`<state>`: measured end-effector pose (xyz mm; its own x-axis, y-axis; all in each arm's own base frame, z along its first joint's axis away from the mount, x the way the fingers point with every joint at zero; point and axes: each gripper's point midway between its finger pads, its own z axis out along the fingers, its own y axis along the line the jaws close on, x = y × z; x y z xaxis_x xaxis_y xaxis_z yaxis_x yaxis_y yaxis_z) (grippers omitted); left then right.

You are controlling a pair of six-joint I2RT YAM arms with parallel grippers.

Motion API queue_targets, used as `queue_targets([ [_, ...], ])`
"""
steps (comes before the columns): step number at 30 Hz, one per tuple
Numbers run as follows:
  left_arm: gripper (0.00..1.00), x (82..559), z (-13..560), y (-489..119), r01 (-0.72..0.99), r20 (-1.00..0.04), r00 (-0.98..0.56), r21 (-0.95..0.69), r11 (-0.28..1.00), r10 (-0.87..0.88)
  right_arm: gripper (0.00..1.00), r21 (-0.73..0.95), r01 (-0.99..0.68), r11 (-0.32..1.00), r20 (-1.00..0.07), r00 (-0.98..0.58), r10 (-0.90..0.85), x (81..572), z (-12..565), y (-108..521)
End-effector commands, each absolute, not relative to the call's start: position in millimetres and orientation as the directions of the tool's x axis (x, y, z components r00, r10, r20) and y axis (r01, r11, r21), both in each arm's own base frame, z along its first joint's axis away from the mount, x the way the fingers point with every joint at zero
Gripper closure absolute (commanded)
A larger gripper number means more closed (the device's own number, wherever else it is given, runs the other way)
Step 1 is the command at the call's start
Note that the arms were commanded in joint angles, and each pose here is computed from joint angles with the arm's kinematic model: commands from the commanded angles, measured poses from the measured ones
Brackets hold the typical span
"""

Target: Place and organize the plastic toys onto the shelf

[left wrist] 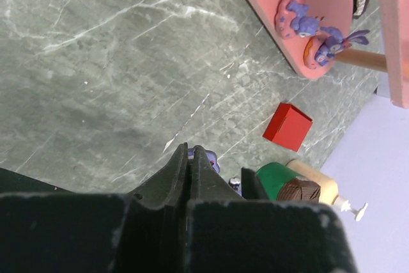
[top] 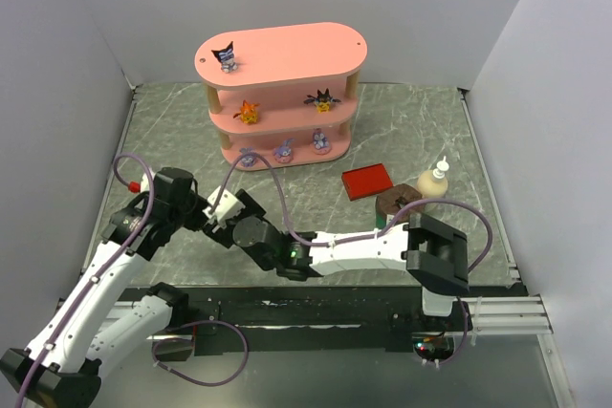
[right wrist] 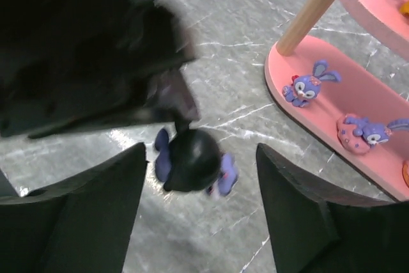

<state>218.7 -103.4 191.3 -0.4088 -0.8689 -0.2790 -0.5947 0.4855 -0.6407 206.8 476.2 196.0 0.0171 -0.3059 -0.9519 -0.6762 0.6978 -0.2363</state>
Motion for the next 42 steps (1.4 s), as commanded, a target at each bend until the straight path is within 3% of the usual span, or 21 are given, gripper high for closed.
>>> queue_targets([
  [1,0.99,215.9,194.6,-109.5,-0.586,-0.244,-0.417,-0.664,0.464,-0.875,0.37,-0.156,-0.679,0.717,-0.977,0.0,-0.212,220.9,216.2,485.3],
  [4,0.99,216.2,195.0,-109.9,-0.581,-0.245,-0.418,-0.668,0.464,-0.875,0.54,-0.143,-0.689,0.71,-0.975,-0.027,-0.223,222.5,212.9,483.5],
  [7,0.99,217.7,198.1,-111.7,-0.569,-0.245,-0.422,-0.678,0.465,-0.873,0.59,-0.139,-0.705,0.695,-0.968,-0.051,-0.245,222.1,203.5,483.9],
  [8,0.99,217.9,198.0,-112.1,-0.569,-0.244,-0.423,-0.678,0.465,-0.873,0.58,-0.14,-0.715,0.685,-0.965,-0.056,-0.256,219.5,199.5,484.7],
  [12,0.99,218.5,197.4,-112.9,-0.567,-0.244,-0.427,-0.678,0.468,-0.871,0.36,-0.141,-0.713,0.686,-0.959,-0.074,-0.273,220.1,192.3,482.9],
  [15,0.99,217.9,195.3,-112.4,-0.572,-0.244,-0.427,-0.673,0.468,-0.871,0.27,-0.151,-0.713,0.684,-0.954,-0.077,-0.291,220.6,188.3,483.5],
  [18,0.99,218.7,196.4,-111.5,-0.57,-0.25,-0.423,-0.674,0.47,-0.871,0.27,-0.158,-0.698,0.698,-0.95,-0.085,-0.3,223.1,187.2,483.4],
  [20,0.99,218.7,196.3,-111.2,-0.568,-0.252,-0.423,-0.674,0.471,-0.87,0.37,-0.151,-0.693,0.705,-0.951,-0.093,-0.295,226.3,186.0,481.7],
  [21,0.99,218.6,196.3,-111.5,-0.567,-0.251,-0.424,-0.676,0.471,-0.87,0.5,-0.152,-0.693,0.704,-0.95,-0.093,-0.297,225.7,185.4,481.6],
  [23,0.99,218.7,195.8,-112.4,-0.563,-0.25,-0.428,-0.678,0.473,-0.869,0.58,-0.153,-0.692,0.705,-0.951,-0.089,-0.295,225.8,187.1,480.8],
  [25,0.98,218.0,195.3,-113.5,-0.558,-0.248,-0.435,-0.68,0.475,-0.866,0.75,-0.152,-0.693,0.704,-0.953,-0.086,-0.291,226.0,187.8,479.6],
  [26,0.89,218.3,196.3,-114.2,-0.55,-0.251,-0.439,-0.684,0.479,-0.863,0.81,-0.152,-0.696,0.702,-0.953,-0.086,-0.291,225.5,187.5,479.5],
  [27,0.8,219.8,200.7,-114.6,-0.527,-0.269,-0.448,-0.69,0.496,-0.852,0.93,-0.154,-0.699,0.698,-0.95,-0.09,-0.3,225.8,181.9,477.1],
  [28,0.64,220.9,204.7,-113.7,-0.514,-0.285,-0.449,-0.693,0.506,-0.847,0.99,-0.135,-0.716,0.684,-0.955,-0.091,-0.283,223.8,184.4,478.7],
  [30,0.37,221.9,219.5,-109.9,-0.465,-0.335,-0.447,-0.705,0.535,-0.83,1.0,-0.11,-0.749,0.654,-0.954,-0.106,-0.282,217.7,169.8,473.2],
  [31,0.19,224.1,225.1,-102.9,-0.452,-0.372,-0.419,-0.705,0.546,-0.828,1.0,-0.045,-0.756,0.653,-0.967,-0.13,-0.218,221.2,177.2,471.0],
  [34,0.01,224.2,243.5,-82.9,-0.412,-0.46,-0.336,-0.713,0.568,-0.822,1.0,0.108,-0.821,0.561,-0.963,-0.227,-0.147,212.7,160.9,462.5],
  [37,0.03,220.1,266.0,-69.4,-0.329,-0.536,-0.271,-0.729,0.6,-0.8,1.0,0.206,-0.843,0.498,-0.957,-0.281,-0.079,210.3,148.8,455.8],
  [42,0.03,209.8,284.8,-66.8,-0.171,-0.616,-0.24,-0.734,0.657,-0.75,1.0,0.231,-0.851,0.471,-0.959,-0.28,-0.036,207.9,131.8,457.5],
])
